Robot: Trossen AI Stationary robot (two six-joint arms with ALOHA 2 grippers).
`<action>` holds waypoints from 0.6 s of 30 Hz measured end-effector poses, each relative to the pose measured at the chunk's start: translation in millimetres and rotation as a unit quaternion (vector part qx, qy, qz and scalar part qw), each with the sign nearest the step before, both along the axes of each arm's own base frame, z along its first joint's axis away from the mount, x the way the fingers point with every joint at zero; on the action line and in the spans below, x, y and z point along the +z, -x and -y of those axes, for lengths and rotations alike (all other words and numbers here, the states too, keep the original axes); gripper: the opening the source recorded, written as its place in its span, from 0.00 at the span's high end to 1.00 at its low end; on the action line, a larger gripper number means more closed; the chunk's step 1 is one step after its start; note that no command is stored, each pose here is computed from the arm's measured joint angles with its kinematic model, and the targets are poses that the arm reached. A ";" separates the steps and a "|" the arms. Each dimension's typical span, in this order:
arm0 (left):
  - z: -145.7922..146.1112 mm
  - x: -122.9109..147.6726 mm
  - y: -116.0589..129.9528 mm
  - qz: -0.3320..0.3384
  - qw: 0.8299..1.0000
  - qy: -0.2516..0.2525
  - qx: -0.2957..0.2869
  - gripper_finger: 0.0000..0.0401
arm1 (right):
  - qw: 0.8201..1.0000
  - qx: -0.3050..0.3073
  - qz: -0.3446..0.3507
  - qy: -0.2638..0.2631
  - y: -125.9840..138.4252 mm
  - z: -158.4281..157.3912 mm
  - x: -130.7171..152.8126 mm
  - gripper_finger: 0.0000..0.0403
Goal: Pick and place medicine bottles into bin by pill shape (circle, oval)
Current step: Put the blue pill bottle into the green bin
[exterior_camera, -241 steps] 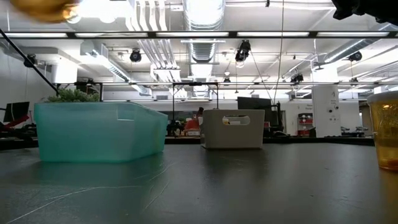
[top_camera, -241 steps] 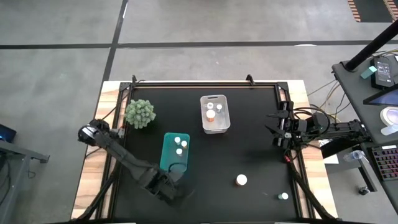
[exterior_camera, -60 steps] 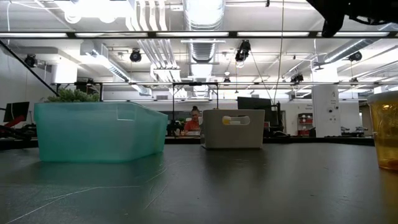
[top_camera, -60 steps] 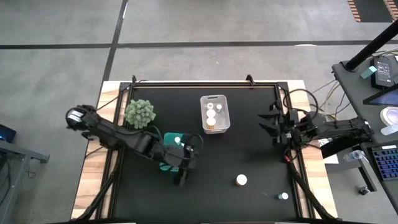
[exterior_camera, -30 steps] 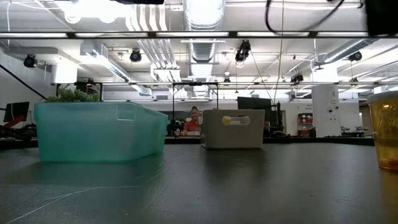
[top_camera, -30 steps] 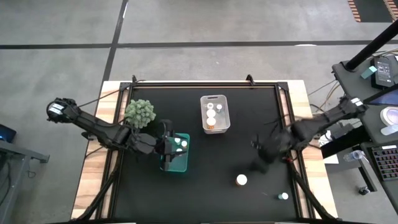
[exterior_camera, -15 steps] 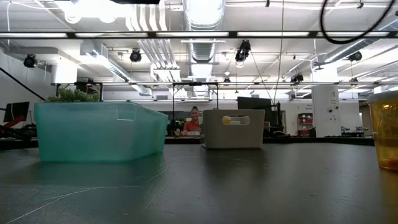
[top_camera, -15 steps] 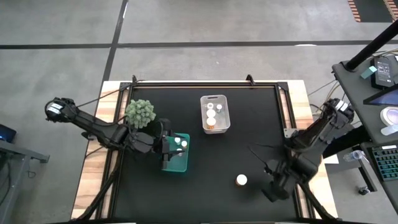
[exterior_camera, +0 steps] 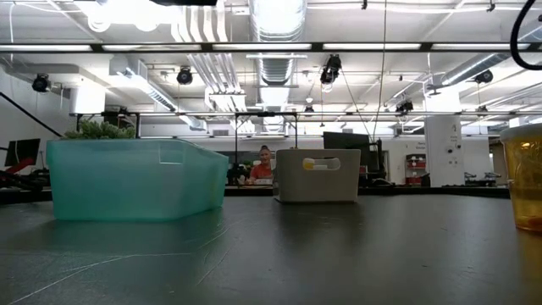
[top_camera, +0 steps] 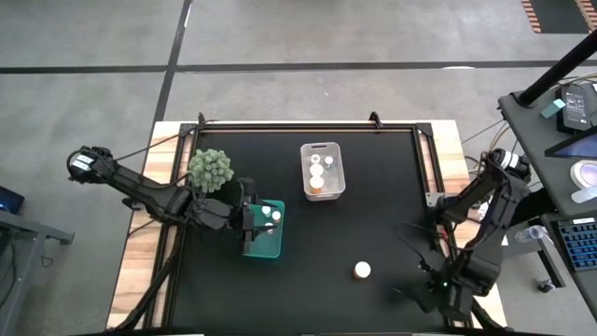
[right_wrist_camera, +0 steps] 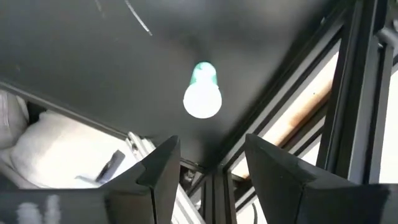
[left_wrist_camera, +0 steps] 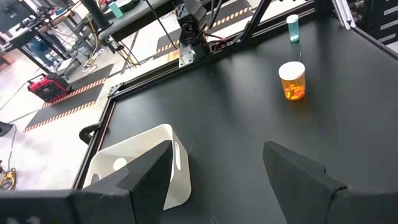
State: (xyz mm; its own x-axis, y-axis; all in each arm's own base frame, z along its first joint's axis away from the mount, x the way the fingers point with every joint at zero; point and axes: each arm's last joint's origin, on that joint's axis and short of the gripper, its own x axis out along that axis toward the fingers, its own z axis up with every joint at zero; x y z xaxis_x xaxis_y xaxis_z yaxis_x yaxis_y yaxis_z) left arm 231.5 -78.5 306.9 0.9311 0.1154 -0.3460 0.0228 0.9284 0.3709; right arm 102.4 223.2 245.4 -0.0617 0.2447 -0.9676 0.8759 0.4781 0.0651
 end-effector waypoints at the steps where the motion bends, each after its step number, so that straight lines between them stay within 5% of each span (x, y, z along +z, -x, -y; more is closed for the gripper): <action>1: 0.0 0.0 0.0 0.000 1.000 0.000 0.000 0.41 | 1.000 -0.006 0.000 0.002 1.5 -0.5 -0.6 0.57; 18: -0.1 -3.2 -0.1 -0.005 1.000 -0.003 0.000 0.41 | 1.000 0.007 0.007 0.000 5.1 0.1 -38.0 0.39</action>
State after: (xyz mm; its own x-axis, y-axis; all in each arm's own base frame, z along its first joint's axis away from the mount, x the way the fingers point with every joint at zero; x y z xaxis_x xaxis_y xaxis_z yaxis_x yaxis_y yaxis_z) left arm 231.7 -78.4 303.8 0.9277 0.1168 -0.3545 0.0269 0.9264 0.3756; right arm 97.3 223.2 207.4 -0.0520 0.2430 -0.9686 0.8678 0.4910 0.0765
